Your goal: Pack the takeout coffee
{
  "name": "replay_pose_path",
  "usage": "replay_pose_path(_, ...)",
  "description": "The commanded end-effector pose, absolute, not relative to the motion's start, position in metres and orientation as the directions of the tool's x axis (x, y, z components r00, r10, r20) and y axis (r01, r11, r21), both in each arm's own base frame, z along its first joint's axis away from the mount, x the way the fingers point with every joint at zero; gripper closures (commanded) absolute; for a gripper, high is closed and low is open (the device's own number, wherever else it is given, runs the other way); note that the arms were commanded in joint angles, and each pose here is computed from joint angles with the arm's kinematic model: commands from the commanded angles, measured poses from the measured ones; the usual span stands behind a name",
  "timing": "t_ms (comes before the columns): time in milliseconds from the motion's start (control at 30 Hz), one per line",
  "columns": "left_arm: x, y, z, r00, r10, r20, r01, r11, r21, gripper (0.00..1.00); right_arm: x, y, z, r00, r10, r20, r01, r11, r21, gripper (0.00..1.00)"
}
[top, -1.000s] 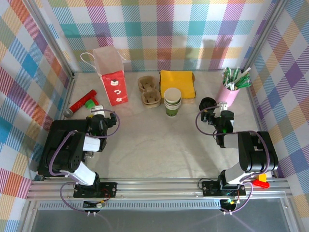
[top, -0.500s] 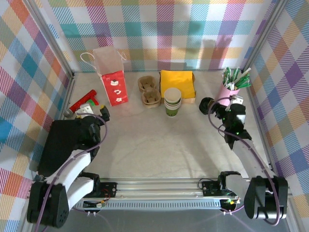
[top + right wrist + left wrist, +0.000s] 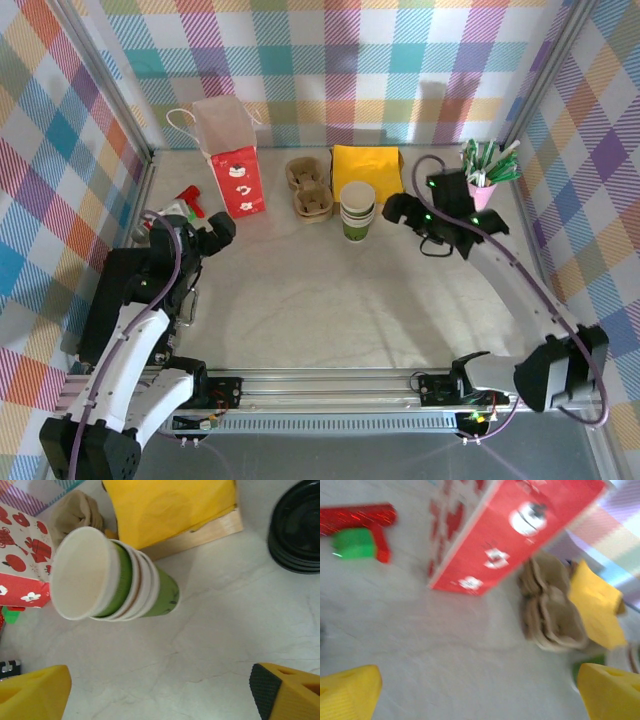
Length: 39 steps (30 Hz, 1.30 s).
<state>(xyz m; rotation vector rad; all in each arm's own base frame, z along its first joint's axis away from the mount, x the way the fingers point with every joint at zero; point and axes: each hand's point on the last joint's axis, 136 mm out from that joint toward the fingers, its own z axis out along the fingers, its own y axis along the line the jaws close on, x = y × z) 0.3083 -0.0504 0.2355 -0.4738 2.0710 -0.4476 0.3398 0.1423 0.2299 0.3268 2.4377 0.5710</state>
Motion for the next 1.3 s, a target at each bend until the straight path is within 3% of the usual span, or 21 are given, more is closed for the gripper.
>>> replay_pose_path(0,0.295,-0.104,0.248,-0.633,-0.445,-0.634,0.010,0.813,-0.582,0.00,0.340,0.144,0.226,-0.812,0.320,-0.488,0.156,0.925,0.347,0.09)
replay_pose_path(300,0.286,-0.141,0.274,-0.656,-0.338,-0.675,0.135,0.828,-0.545,0.00,0.390,0.177,0.224,-0.835,0.243,-0.494,0.135,0.960,0.245,0.20)
replay_pose_path(567,0.289,-0.143,0.268,-0.661,-0.327,-0.675,0.129,0.837,-0.532,0.00,0.417,0.190,0.210,-0.853,0.210,-0.477,0.124,0.971,0.206,0.44)
replay_pose_path(1100,0.291,-0.143,0.266,-0.663,-0.318,-0.678,0.126,0.845,-0.519,0.01,0.427,0.200,0.195,-0.875,0.186,-0.446,0.108,0.975,0.195,0.84)
replay_pose_path(1267,0.291,-0.143,0.266,-0.665,-0.317,-0.676,0.128,0.844,-0.521,0.01,0.427,0.196,0.208,-0.865,0.171,-0.471,0.095,0.979,0.180,0.89)
